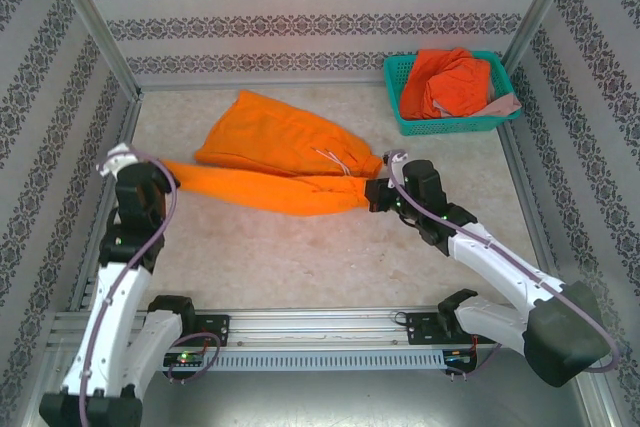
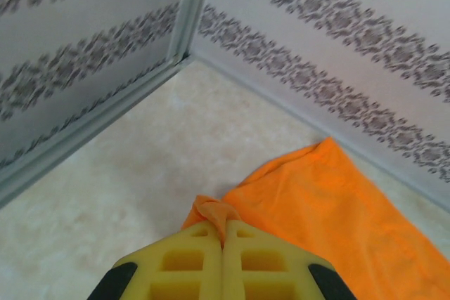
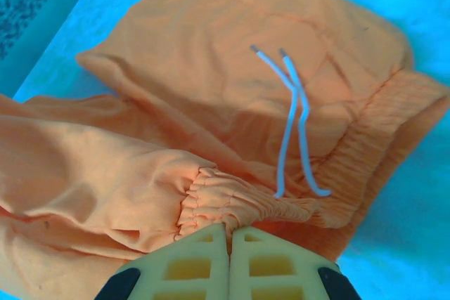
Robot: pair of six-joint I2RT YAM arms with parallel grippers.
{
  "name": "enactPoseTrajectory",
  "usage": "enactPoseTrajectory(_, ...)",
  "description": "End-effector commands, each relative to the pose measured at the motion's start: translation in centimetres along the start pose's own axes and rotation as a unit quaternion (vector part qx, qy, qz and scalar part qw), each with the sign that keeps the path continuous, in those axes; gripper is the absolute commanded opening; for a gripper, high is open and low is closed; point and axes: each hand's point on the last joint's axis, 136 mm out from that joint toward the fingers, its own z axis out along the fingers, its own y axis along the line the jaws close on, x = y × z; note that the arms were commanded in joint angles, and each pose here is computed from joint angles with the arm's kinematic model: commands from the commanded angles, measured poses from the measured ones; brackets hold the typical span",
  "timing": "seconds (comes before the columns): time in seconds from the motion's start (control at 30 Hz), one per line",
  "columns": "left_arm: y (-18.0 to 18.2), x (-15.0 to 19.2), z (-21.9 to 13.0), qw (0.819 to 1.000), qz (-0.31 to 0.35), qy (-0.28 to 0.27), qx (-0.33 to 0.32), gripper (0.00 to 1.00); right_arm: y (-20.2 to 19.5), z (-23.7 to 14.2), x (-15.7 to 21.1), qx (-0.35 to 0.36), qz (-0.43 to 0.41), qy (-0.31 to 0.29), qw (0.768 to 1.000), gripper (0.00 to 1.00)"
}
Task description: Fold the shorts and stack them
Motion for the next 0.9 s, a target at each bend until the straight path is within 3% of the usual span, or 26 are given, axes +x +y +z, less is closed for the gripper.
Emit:
enactPoseTrajectory(0.0, -4.0, -4.5, 1.9, 0.998, 0.033, -0.043, 0.038, 0.0, -1.4, -0.9, -4.1, 0.062, 0.029, -0.063, 0.996, 0.0)
enactPoseTrajectory(0.13, -7.6, -6.6, 6.3, 0.996, 0.058, -0.041, 0.051, 0.0, -3.3, -0.6, -6.0, 0.098, 0.076, -0.09, 0.988, 0.0)
enactPoseTrajectory(0.37, -11.9, -7.3, 14.2, 0.995, 0.082, -0.023, 0.055, 0.0, -5.9, 1.6, -7.5, 0.121, 0.13, -0.098, 0.979, 0.0)
enactPoseTrajectory(0.77, -15.5, -2.8, 25.1, 0.992, 0.111, 0.042, 0.048, 0.0, -11.3, 5.3, -7.9, 0.173, 0.201, -0.088, 0.96, 0.06)
enactPoseTrajectory(0.87, -16.7, -2.0, 27.7, 0.991, 0.112, 0.054, 0.055, 0.0, -12.8, 6.3, -8.4, 0.195, 0.246, -0.099, 0.944, 0.17)
